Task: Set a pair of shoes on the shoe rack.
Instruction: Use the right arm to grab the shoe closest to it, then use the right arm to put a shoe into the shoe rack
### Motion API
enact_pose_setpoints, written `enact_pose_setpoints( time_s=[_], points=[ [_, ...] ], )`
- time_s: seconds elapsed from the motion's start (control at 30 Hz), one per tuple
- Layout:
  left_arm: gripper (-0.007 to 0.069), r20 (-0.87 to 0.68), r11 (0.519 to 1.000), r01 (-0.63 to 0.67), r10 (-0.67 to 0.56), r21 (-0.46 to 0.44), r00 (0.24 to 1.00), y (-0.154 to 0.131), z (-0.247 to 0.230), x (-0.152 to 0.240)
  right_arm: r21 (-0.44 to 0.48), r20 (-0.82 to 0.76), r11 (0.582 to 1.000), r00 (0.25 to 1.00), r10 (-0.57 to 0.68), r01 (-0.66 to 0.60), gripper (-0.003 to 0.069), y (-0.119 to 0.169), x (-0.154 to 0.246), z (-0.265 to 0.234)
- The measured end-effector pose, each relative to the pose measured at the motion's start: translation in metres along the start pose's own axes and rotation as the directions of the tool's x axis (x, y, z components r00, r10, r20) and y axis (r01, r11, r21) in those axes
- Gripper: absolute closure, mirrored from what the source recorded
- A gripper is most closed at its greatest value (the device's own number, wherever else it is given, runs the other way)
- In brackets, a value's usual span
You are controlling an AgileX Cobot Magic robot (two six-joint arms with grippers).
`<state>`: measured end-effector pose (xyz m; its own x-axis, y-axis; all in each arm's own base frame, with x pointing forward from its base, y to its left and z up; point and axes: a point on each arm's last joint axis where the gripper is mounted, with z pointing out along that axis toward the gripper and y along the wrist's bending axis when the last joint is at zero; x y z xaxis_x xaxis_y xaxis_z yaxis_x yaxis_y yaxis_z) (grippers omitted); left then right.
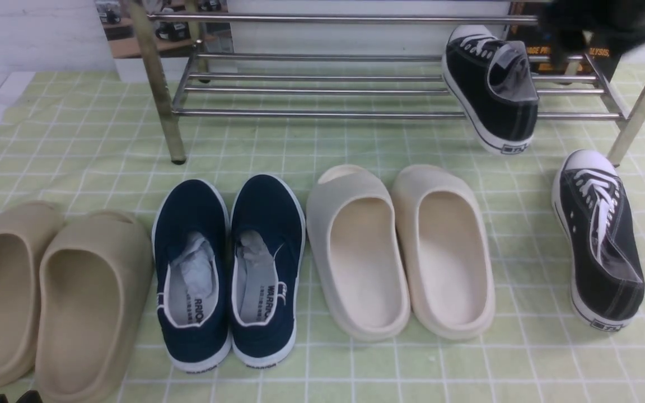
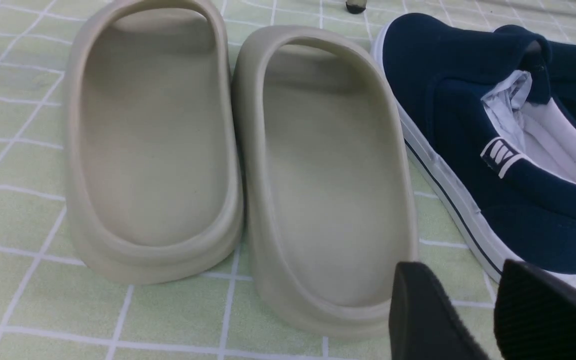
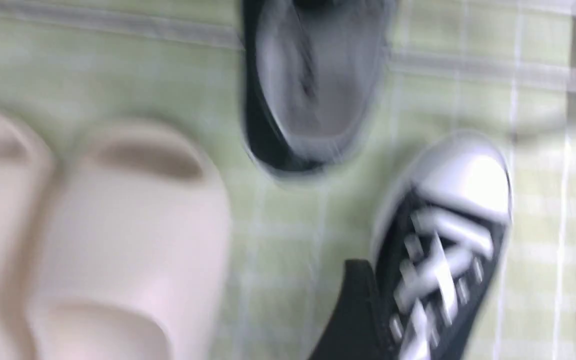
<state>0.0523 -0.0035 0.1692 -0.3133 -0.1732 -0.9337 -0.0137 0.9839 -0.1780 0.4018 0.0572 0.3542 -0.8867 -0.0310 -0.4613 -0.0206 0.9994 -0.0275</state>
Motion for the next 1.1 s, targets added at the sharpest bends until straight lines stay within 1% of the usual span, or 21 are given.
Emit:
enact_pose_setpoints(
  time_s=[0.07, 0.1, 0.13, 0.17, 0.2, 0.23, 0.37, 0.5, 0.53, 0.57, 0.63, 0.67, 0.7, 0.73, 0.77, 0.8, 0.93, 1.0, 1.03, 1.1],
  points=[
    [0.0386, 0.0, 1.0, 0.0, 0.0, 0.0, 1.0, 0.0, 0.0, 0.0, 0.03, -0.133, 0.999, 0.991, 0.034, -0.03, 0.0118, -0.01, 0.023, 0.03],
    [0.0386, 0.0, 1.0, 0.0, 0.0, 0.0, 1.0, 0.0, 0.0, 0.0, 0.037, -0.171, 0.998, 0.984, 0.052, -0.046, 0.0123, -0.013, 0.031, 0.039],
    [0.0386, 0.0, 1.0, 0.0, 0.0, 0.0, 1.0, 0.0, 0.0, 0.0, 0.045, -0.236, 0.997, 0.969, 0.077, -0.068, 0.0134, -0.016, 0.047, 0.061],
    [0.0386, 0.0, 1.0, 0.0, 0.0, 0.0, 1.0, 0.0, 0.0, 0.0, 0.046, -0.256, 0.995, 0.962, 0.1, -0.091, 0.0141, -0.017, 0.056, 0.075],
    [0.0386, 0.0, 1.0, 0.0, 0.0, 0.0, 1.0, 0.0, 0.0, 0.0, 0.045, -0.256, 0.994, 0.961, 0.106, -0.097, 0.0141, -0.017, 0.056, 0.075],
    [0.0386, 0.0, 1.0, 0.0, 0.0, 0.0, 1.0, 0.0, 0.0, 0.0, 0.036, -0.259, 0.99, 0.955, 0.142, -0.137, 0.0148, -0.015, 0.067, 0.092],
    [0.0386, 0.0, 1.0, 0.0, 0.0, 0.0, 1.0, 0.0, 0.0, 0.0, 0.016, -0.229, 0.979, 0.953, 0.199, -0.201, 0.0155, -0.012, 0.079, 0.117],
    [0.0386, 0.0, 1.0, 0.0, 0.0, 0.0, 1.0, 0.0, 0.0, 0.0, 0.074, -0.249, 0.981, 0.949, 0.195, -0.182, 0.0183, -0.016, 0.086, 0.136],
    [0.0386, 0.0, 1.0, 0.0, 0.0, 0.0, 1.0, 0.0, 0.0, 0.0, 0.104, -0.255, 0.981, 0.949, 0.184, -0.162, 0.0228, -0.018, 0.087, 0.142],
    [0.0386, 0.0, 1.0, 0.0, 0.0, 0.0, 1.0, 0.0, 0.0, 0.0, 0.109, -0.256, 0.981, 0.949, 0.184, -0.161, 0.0249, -0.018, 0.088, 0.143],
    [0.0386, 0.0, 1.0, 0.0, 0.0, 0.0, 1.0, 0.0, 0.0, 0.0, 0.11, -0.256, 0.983, 0.951, 0.174, -0.15, 0.0362, -0.017, 0.088, 0.143],
    [0.0386, 0.0, 1.0, 0.0, 0.0, 0.0, 1.0, 0.0, 0.0, 0.0, 0.109, -0.256, 0.983, 0.952, 0.17, -0.147, 0.0373, -0.017, 0.088, 0.143],
    [0.0386, 0.0, 1.0, 0.0, 0.0, 0.0, 1.0, 0.0, 0.0, 0.0, 0.103, -0.256, 0.985, 0.954, 0.159, -0.136, 0.043, -0.016, 0.087, 0.141],
    [0.0386, 0.0, 1.0, 0.0, 0.0, 0.0, 1.0, 0.0, 0.0, 0.0, 0.101, -0.26, 0.988, 0.955, 0.141, -0.118, 0.0502, -0.016, 0.087, 0.138],
    [0.0386, 0.0, 1.0, 0.0, 0.0, 0.0, 1.0, 0.0, 0.0, 0.0, 0.102, -0.259, 0.988, 0.956, 0.137, -0.114, 0.051, -0.016, 0.087, 0.136],
    [0.0386, 0.0, 1.0, 0.0, 0.0, 0.0, 1.0, 0.0, 0.0, 0.0, 0.107, -0.266, 0.991, 0.958, 0.106, -0.08, 0.0545, -0.019, 0.087, 0.126],
    [0.0386, 0.0, 1.0, 0.0, 0.0, 0.0, 1.0, 0.0, 0.0, 0.0, 0.101, -0.197, 0.993, 0.977, 0.085, -0.066, 0.0547, -0.024, 0.076, 0.086],
    [0.0386, 0.0, 1.0, 0.0, 0.0, 0.0, 1.0, 0.0, 0.0, 0.0, 0.091, -0.13, 0.994, 0.988, 0.078, -0.067, 0.0547, -0.025, 0.062, 0.065],
    [0.0386, 0.0, 1.0, 0.0, 0.0, 0.0, 1.0, 0.0, 0.0, 0.0, 0.089, -0.117, 0.994, 0.99, 0.077, -0.067, 0.0547, -0.025, 0.059, 0.062],
    [0.0386, 0.0, 1.0, 0.0, 0.0, 0.0, 1.0, 0.0, 0.0, 0.0, 0.079, -0.036, 0.995, 0.997, 0.069, -0.066, 0.0547, -0.024, 0.038, 0.049]
  ],
)
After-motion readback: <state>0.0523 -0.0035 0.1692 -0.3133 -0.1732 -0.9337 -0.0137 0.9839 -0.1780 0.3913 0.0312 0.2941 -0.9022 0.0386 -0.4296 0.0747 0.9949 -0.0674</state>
